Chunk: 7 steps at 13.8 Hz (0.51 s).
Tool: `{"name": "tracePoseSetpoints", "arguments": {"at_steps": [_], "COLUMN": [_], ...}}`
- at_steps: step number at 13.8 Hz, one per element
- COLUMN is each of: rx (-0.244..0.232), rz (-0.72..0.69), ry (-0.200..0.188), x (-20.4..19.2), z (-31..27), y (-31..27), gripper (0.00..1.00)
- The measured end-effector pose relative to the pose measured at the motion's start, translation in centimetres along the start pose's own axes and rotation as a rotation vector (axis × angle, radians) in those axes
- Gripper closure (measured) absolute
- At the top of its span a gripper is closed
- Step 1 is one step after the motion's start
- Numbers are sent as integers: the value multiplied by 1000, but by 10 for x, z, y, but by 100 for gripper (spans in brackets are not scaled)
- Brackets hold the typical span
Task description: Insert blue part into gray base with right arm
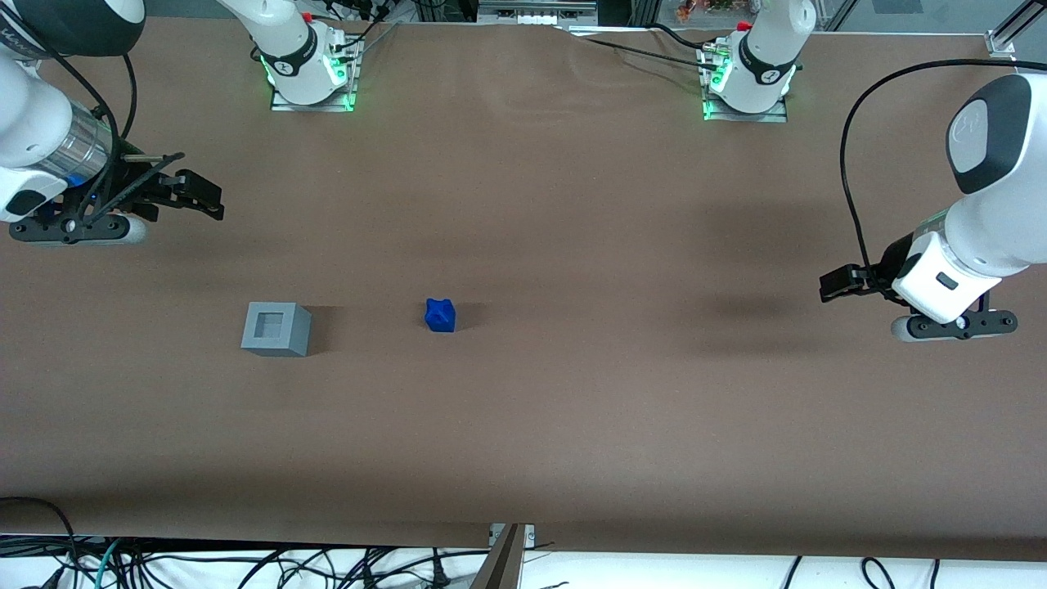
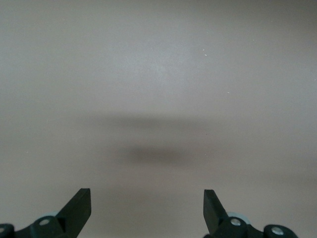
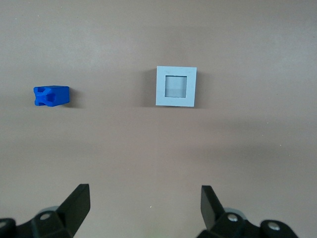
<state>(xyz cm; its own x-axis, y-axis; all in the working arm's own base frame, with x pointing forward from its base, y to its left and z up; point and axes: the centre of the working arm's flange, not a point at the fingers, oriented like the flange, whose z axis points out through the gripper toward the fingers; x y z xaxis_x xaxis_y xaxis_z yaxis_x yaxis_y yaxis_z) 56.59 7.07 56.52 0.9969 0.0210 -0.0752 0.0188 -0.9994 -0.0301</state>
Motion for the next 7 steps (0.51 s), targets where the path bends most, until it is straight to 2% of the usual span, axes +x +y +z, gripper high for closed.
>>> {"name": "tracePoseSetpoints", "arguments": {"at_steps": [7], "rx": [1], "rz": [-5], "ry": [-13], "x": [1], "z": [7], "y": [-3], "gripper": [1]}}
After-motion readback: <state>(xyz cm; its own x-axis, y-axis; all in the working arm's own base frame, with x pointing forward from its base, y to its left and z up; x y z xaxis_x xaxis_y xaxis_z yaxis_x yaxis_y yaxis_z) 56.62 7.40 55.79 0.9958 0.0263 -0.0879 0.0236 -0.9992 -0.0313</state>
